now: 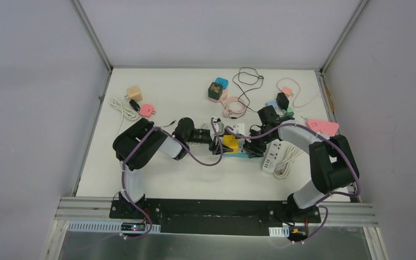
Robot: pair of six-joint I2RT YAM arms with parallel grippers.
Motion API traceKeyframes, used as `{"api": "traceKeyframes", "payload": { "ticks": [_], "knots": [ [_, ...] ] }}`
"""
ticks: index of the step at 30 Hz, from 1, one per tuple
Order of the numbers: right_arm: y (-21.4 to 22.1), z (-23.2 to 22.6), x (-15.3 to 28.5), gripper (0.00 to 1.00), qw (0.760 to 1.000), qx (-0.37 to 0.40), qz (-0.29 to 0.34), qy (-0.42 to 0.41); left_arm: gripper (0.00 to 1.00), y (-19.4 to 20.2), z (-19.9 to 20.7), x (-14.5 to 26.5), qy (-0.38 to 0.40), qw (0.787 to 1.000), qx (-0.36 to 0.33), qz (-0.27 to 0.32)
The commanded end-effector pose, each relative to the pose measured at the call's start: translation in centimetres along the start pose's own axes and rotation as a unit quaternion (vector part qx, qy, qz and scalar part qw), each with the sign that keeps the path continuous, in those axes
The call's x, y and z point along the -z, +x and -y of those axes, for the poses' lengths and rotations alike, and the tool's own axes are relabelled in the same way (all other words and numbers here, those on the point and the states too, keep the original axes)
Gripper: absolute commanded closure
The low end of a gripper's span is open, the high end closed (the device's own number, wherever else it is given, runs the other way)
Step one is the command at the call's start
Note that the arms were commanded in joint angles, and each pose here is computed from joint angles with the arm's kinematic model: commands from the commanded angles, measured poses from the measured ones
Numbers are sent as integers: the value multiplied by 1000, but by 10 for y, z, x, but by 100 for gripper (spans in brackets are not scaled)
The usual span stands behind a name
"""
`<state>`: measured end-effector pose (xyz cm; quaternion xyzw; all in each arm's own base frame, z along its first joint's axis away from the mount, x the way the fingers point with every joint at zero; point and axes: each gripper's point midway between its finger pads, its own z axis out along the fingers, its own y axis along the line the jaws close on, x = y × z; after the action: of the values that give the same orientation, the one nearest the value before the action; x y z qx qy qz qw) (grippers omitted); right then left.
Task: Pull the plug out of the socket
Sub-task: Remove the plug from the socket.
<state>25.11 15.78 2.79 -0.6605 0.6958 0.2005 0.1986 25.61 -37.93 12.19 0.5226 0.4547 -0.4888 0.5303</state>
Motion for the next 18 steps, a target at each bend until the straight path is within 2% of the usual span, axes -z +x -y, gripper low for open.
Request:
{"api": "traceKeyframes", "payload": {
  "ticks": [1, 5, 7, 10, 12, 14, 16, 18],
  "knots": [
    [22, -10, -3, 100, 998, -42, -41, -14, 100, -38, -15, 2, -28, 996, -52, 59],
    [23, -9, -4, 100, 998, -44, -44, -14, 100, -45, -35, -2, -57, 993, 89, 57],
    [23, -9, -4, 100, 998, -45, -45, -14, 100, -36, -40, -5, -61, 992, 106, 13],
    [24, -9, -4, 100, 998, -46, -45, -14, 100, -25, -40, -7, -83, 993, 77, -45],
    [25, -9, -5, 100, 998, -48, -47, -15, 100, -22, -34, -9, -82, 994, 40, -56],
    [25, -9, -6, 100, 998, -48, -48, -16, 100, -20, -25, -9, -73, 996, -2, -55],
    [26, -10, -6, 100, 997, -50, -50, -17, 100, -27, -20, -9, -75, 996, -45, -30],
    [26, -9, -6, 100, 997, -50, -50, -17, 100, -34, -16, -8, -76, 995, -59, -7]
  ]
}}
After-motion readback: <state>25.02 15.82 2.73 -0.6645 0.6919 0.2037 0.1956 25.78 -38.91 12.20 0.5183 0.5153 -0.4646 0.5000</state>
